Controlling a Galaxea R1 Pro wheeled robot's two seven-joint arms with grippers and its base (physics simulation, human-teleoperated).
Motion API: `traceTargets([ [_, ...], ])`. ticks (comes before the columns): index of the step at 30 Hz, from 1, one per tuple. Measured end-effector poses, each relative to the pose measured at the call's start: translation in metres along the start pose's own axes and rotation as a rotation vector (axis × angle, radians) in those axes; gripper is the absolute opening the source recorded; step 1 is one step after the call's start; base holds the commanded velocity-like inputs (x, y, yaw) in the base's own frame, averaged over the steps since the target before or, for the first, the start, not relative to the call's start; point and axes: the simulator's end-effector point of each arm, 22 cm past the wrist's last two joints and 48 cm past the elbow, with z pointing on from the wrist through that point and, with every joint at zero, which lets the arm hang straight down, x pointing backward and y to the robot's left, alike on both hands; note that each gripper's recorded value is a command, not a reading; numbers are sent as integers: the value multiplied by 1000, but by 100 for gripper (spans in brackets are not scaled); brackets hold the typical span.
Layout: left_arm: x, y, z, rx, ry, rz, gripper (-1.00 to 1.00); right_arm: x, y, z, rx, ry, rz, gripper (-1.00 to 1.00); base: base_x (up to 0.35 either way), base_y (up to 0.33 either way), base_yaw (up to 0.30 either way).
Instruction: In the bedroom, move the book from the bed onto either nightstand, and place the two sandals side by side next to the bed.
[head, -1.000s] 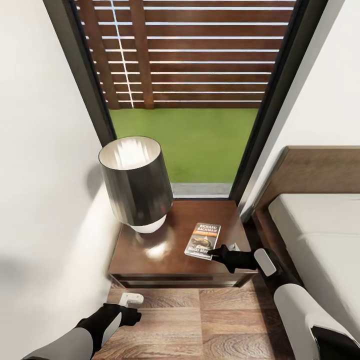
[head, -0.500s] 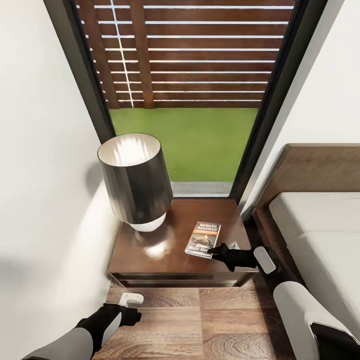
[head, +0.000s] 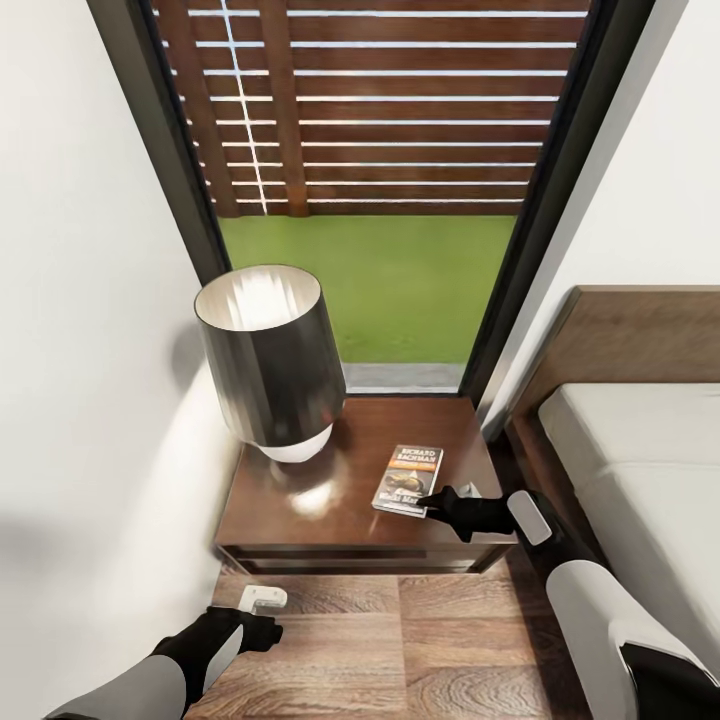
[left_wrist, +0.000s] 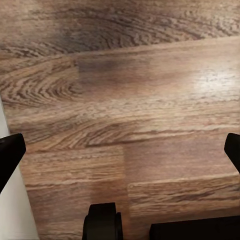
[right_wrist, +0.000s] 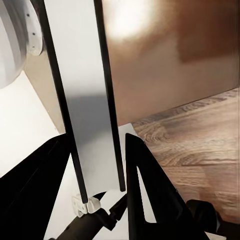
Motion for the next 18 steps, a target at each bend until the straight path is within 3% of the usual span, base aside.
traceTargets([
  [6,3,0,12,0,0,0,100,-1,-9,8,2,-1,-1,-100,0,0,0],
  [18,3,0,12,1,-1,0,100,-1,-8,8,-1,-2,0,-100,0,0,0],
])
